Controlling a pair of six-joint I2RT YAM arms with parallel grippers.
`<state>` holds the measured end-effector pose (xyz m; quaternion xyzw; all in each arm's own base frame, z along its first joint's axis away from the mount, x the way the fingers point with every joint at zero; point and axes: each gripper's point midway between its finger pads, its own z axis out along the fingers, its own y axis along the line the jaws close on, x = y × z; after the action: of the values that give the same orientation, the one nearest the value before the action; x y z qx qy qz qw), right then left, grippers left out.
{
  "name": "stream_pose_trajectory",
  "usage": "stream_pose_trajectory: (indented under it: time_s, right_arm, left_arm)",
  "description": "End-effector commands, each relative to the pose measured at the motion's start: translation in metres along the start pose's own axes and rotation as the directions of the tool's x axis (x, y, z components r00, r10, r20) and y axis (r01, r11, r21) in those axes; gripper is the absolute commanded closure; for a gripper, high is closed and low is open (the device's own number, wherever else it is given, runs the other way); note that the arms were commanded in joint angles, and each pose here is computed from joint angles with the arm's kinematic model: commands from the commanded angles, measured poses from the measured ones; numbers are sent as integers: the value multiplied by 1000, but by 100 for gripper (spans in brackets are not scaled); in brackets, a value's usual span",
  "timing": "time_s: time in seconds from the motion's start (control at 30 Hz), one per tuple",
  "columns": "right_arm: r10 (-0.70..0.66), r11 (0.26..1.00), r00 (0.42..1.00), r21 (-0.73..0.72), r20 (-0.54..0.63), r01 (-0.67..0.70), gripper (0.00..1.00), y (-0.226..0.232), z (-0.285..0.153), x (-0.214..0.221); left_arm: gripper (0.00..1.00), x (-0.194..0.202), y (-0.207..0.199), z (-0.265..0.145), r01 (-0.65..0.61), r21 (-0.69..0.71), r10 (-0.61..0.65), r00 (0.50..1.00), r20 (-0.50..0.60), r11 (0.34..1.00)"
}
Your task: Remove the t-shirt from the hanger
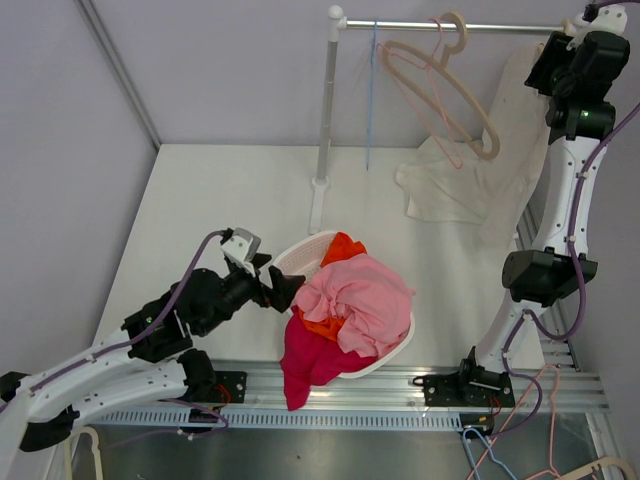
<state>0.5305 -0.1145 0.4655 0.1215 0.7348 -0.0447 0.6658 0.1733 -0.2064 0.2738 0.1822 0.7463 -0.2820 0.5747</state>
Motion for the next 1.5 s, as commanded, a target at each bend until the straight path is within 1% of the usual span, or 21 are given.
stream_pose_trajectory:
  time_s: [0.0, 0.17, 0.2, 0.23, 0.33, 0.4, 0.43, 0.53, 0.63, 0.83, 0.93, 1.0, 1.1, 1.13, 1.17, 1.2, 1.23, 1.27, 1.3, 1.37, 1.47]
  right_arm:
    - [-2, 1000, 1000, -18, 22, 3, 43, -5, 5, -7]
    - [-2, 1000, 1000, -24, 6, 2, 43, -4, 13, 0]
    - [1, 1000, 1000, -26, 4, -1, 46, -5, 14, 0]
    - [4, 1000, 1000, -30, -1, -4, 61, -5, 15, 2]
    - [14, 999, 1000, -37, -5, -14, 86, -3, 16, 4]
    - [18, 999, 1000, -43, -10, -18, 89, -1, 17, 6]
    - [21, 999, 1000, -44, -15, -22, 100, -1, 17, 7]
    - [27, 998, 1000, -59, -14, -28, 100, 3, 14, 6]
    - [49, 995, 997, -89, 65, -43, 100, 9, 6, -20]
    - [107, 976, 965, -211, 241, -55, 100, 35, -46, -96]
    - [120, 971, 960, -230, 251, -61, 100, 38, -74, -107]
    - [126, 973, 975, -214, 183, -86, 100, 36, -73, -84]
    - [160, 968, 981, -211, 109, -134, 100, 37, -98, -63]
    - [166, 966, 986, -203, 14, -159, 100, 40, -89, -23]
    - [167, 961, 985, -230, 50, -151, 100, 47, -120, -32]
    - [174, 956, 981, -251, 83, -149, 100, 57, -130, -32]
    - [173, 959, 985, -231, 15, -165, 100, 57, -126, 9]
    - [183, 960, 978, -233, 101, -155, 100, 56, -160, -10]
    - [193, 959, 974, -234, 122, -161, 100, 57, -170, -10]
    - [198, 959, 971, -231, 132, -164, 100, 57, -191, -10]
    - [199, 967, 977, -179, 74, -183, 100, 53, -205, -1]
  left_arm:
    - [1, -29, -7, 1, 3, 20, -4, 997, 74, 1000]
    - [1, -30, -8, 5, -4, 16, 3, 998, 69, 1000]
    - [0, -30, -8, 5, -4, 15, 3, 998, 69, 1000]
    - [0, -30, -8, 5, -4, 15, 3, 998, 69, 1000]
    - [1, -28, -7, 6, -3, 15, 2, 998, 68, 1000]
    - [1, -27, -7, 6, -4, 14, 3, 998, 65, 1000]
    - [1, -28, -7, 5, -2, 15, 1, 998, 69, 1000]
    - [1, -29, -8, 3, 0, 22, -1, 998, 70, 1000]
    - [0, -31, -9, 1, 3, 36, -6, 997, 78, 999]
    - [0, -34, -17, -4, -3, 81, -2, 998, 67, 997]
    - [1, -29, -21, -4, -14, 102, 9, 999, 45, 995]
    - [0, -25, -23, -3, -26, 119, 22, 999, 38, 993]
    - [1, -17, -33, 1, -46, 170, 45, 999, 7, 984]
    - [0, -14, -38, 3, -53, 191, 55, 998, -2, 980]
    - [0, -12, -47, 3, -66, 228, 69, 998, -4, 971]
    - [1, -9, -51, 5, -74, 238, 80, 997, -13, 968]
    - [1, -8, -55, 6, -86, 247, 92, 996, -11, 965]
    - [0, -8, -63, 5, -113, 255, 116, 993, 3, 960]
    - [0, -8, -66, 5, -127, 255, 129, 992, 10, 958]
    - [0, -10, -79, 5, -157, 285, 157, 987, 25, 946]
    - [0, -14, -106, 8, -181, 372, 174, 983, 53, 910]
